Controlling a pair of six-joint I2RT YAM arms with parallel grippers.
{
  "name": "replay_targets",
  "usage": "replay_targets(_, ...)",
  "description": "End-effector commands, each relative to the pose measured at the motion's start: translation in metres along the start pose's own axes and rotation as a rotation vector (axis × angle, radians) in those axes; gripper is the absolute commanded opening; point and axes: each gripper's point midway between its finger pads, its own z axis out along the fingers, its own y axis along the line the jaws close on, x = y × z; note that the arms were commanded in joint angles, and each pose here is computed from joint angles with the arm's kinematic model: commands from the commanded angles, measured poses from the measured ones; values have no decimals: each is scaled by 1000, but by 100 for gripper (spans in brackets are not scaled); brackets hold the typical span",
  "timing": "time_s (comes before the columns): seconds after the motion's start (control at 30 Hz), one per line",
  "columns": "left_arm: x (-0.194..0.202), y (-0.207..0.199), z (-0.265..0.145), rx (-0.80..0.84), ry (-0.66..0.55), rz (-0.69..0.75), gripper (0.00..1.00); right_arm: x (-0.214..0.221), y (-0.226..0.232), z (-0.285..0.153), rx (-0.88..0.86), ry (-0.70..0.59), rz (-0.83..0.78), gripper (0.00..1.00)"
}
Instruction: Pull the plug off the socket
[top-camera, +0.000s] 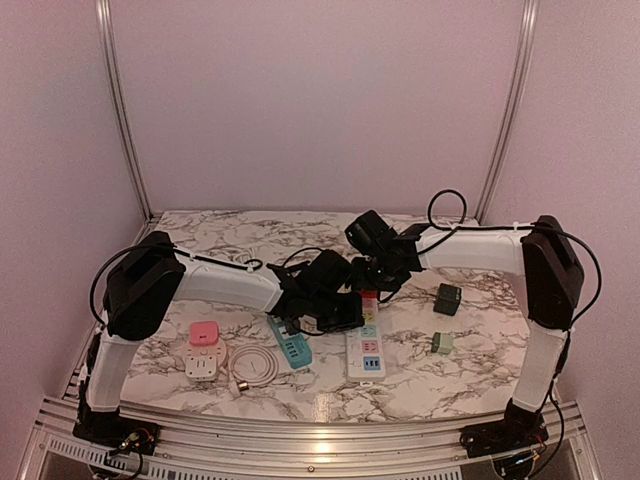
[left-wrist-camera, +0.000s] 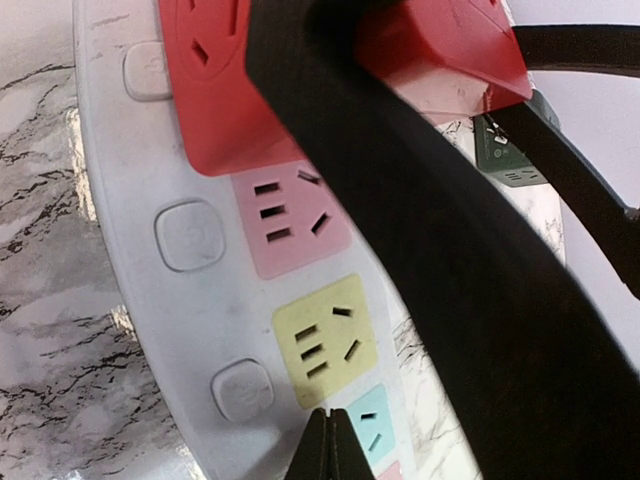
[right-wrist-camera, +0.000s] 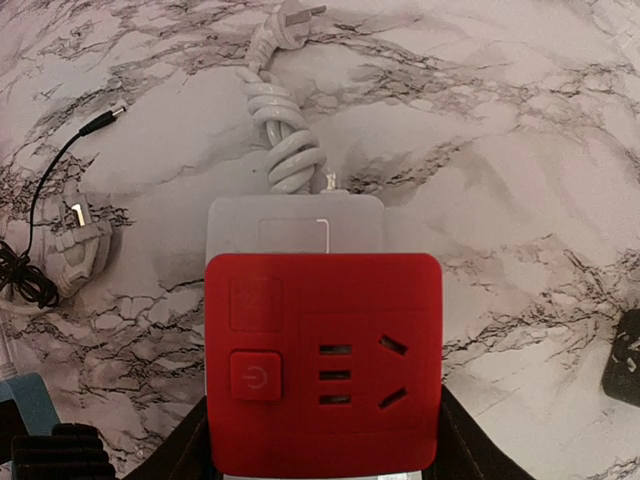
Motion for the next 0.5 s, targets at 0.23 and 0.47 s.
replay_targets(0.23,53,66,19,-175,125,-36,0,-33,4,-28,-110,-108,107,24)
replay_targets(0.47,57,69,18,-166,123,-49,0,-29,-3,-26,-113,-101,124,24)
